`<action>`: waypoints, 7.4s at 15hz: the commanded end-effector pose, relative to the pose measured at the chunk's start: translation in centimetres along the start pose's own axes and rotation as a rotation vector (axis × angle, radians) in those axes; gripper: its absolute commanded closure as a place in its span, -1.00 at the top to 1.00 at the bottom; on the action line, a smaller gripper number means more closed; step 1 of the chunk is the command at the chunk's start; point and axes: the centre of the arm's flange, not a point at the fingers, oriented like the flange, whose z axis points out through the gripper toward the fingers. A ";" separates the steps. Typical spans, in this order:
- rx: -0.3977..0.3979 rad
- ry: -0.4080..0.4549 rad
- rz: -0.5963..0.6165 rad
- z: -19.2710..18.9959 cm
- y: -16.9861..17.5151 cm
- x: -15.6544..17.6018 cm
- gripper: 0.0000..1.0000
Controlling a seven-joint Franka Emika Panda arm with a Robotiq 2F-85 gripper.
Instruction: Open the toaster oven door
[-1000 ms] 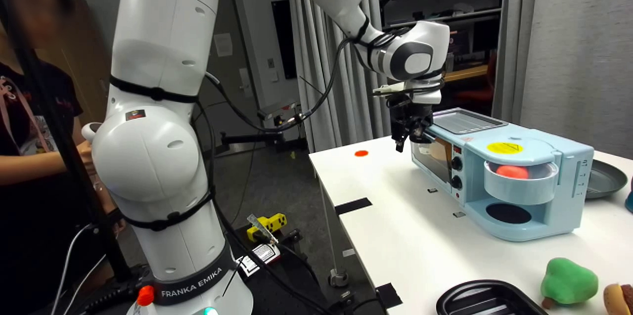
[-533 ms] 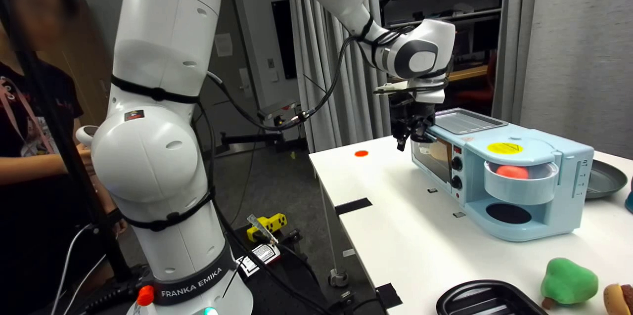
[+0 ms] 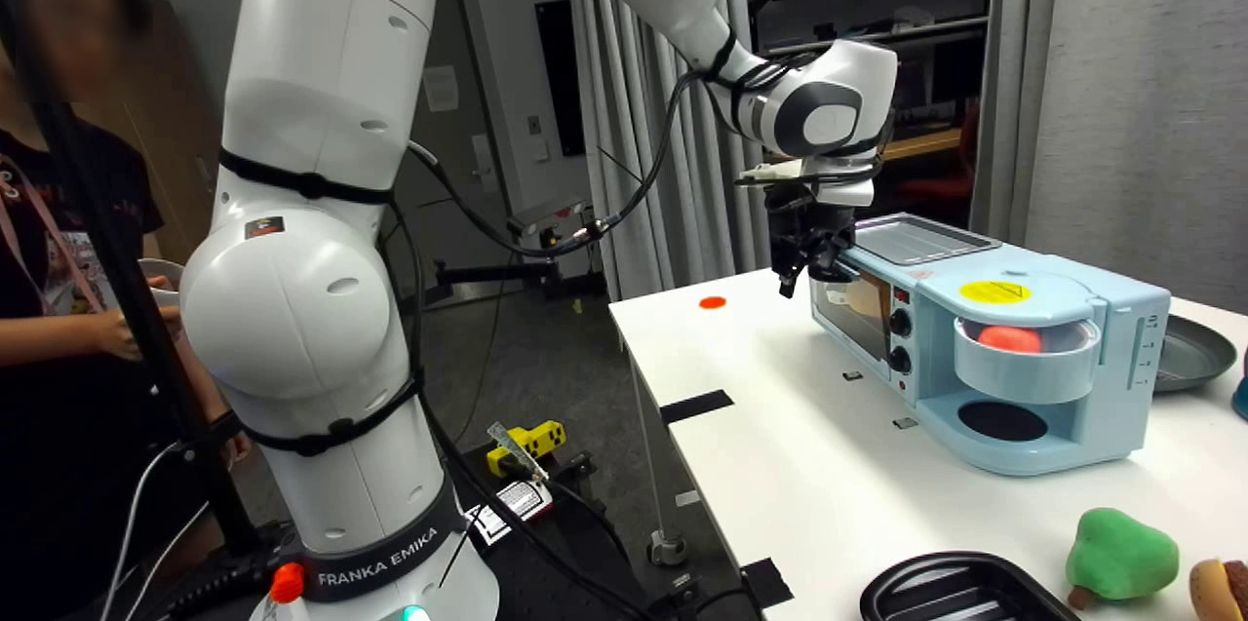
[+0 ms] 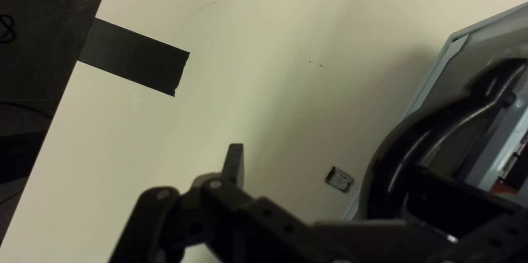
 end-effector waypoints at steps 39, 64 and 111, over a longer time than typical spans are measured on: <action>-0.276 -0.326 -0.041 10.3 1.9 3.7 1.00; -0.236 -0.481 0.104 12.0 -0.4 6.9 1.00; 0.342 0.174 -0.303 -1.7 13.5 -4.4 1.00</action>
